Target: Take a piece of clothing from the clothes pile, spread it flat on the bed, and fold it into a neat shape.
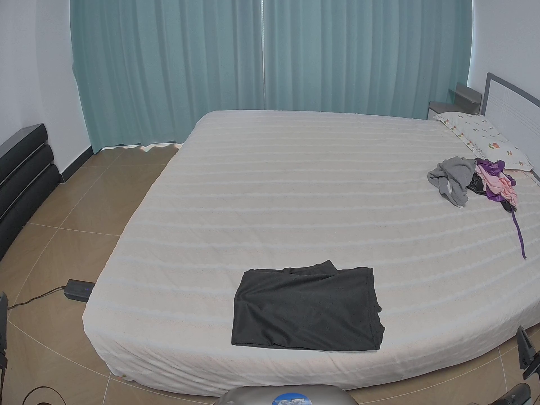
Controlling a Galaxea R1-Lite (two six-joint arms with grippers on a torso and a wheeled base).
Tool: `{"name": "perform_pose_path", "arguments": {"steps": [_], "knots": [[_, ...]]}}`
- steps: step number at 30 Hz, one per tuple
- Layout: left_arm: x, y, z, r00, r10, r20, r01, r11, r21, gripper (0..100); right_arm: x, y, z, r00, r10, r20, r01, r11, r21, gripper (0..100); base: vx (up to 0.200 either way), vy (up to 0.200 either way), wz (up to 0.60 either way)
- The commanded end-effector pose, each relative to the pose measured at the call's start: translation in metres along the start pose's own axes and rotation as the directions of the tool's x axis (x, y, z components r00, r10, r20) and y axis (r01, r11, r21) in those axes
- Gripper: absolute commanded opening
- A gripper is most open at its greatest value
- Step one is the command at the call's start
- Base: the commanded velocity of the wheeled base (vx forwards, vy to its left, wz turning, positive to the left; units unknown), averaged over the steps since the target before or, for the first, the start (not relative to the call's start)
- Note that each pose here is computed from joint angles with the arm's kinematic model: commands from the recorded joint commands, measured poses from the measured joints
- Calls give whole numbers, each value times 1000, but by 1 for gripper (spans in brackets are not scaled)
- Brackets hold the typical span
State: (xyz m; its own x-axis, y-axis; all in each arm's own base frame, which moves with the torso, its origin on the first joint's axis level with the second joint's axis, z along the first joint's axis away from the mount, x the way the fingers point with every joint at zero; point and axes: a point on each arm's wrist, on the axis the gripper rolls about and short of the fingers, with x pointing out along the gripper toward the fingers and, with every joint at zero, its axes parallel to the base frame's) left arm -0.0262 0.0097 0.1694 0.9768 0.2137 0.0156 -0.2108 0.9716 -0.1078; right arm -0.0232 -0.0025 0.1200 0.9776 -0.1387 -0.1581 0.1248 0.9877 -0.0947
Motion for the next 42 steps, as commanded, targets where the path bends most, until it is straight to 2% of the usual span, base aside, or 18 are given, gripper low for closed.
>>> {"name": "perform_pose_path", "arguments": {"steps": [1, 4, 7, 10, 13, 15, 16, 17, 19, 21, 24, 25, 26, 29, 33, 35, 38, 42], "knots": [[-28, 6, -8, 989, 60, 136, -63, 998, 21, 100, -30, -5, 1, 982, -14, 186, 20, 999, -30, 100, 0, 0, 0], [-36, 6, -13, 982, 52, 181, -59, 998, 33, 100, -28, -5, 0, 981, -33, 193, 37, 999, -16, 100, 0, 0, 0], [-36, 6, -16, 983, 38, 178, -48, 998, 49, 100, -26, -5, 2, 970, -59, 238, 62, 998, -4, 100, 0, 0, 0], [-32, 5, -21, 987, 22, 162, -29, 999, 42, 100, -20, -4, 2, 945, -67, 320, 66, 998, 13, 100, 0, 0, 0], [-23, 3, -38, 992, -62, 110, 54, 996, 67, 100, -5, -1, -11, 918, -62, 392, 60, 998, 18, 100, 0, 0, 0], [-14, 2, -51, 989, -99, 105, 92, 993, 71, 100, -2, 0, -14, 894, -56, 445, 54, 998, 16, 100, 0, 0, 0], [-10, 1, -57, 988, -106, 112, 98, 992, 78, 100, -3, 0, -13, 889, -49, 454, 47, 999, 17, 100, 0, 0, 0], [-10, 1, -57, 988, -106, 112, 98, 992, 78, 100, -3, 0, -13, 889, -49, 454, 47, 999, 17, 100, 0, 0, 0], [-1, 0, -74, 979, -139, 148, 125, 987, 101, 100, -2, 0, -15, 899, -53, 435, 52, 999, 15, 100, 0, 0, 0], [-1, -1, -75, 973, -177, 149, 160, 980, 121, 100, 1, 1, -21, 923, -45, 381, 47, 999, 6, 100, 0, 0, 0], [-1, -1, -76, 970, -204, 135, 188, 975, 121, 100, 5, 2, -34, 966, -32, 256, 35, 999, -10, 100, 0, 0, 0], [-1, -1, -76, 970, -204, 133, 188, 975, 121, 100, 5, 2, -34, 968, -32, 248, 36, 999, -11, 100, 0, 0, 0], [0, -1, -80, 971, -217, 97, 205, 971, 121, 100, 6, 3, -37, 975, -20, 223, 22, 1000, -4, 100, 0, 0, 0], [0, -1, -89, 967, -253, 7, 251, 962, 105, 100, 6, 3, -36, 972, -12, 234, 10, 1000, 12, 100, 0, 0, 0], [-1, -3, -88, 939, -344, 3, 343, 938, 56, 100, 6, 3, -37, 976, -29, 214, 19, 999, 49, 100, 0, 0, 0], [-1, -4, -88, 930, -368, 0, 367, 928, 57, 100, 6, 3, -38, 979, -29, 200, 17, 998, 59, 100, 0, 0, 0], [-1, -4, -89, 927, -375, -2, 374, 925, 62, 100, 5, 3, -38, 982, -28, 189, 16, 998, 65, 100, 0, 0, 0], [-1, -3, -87, 943, -333, 0, 333, 941, 60, 100, 6, 3, -38, 980, -24, 196, 12, 998, 60, 100, 0, 0, 0]]}}
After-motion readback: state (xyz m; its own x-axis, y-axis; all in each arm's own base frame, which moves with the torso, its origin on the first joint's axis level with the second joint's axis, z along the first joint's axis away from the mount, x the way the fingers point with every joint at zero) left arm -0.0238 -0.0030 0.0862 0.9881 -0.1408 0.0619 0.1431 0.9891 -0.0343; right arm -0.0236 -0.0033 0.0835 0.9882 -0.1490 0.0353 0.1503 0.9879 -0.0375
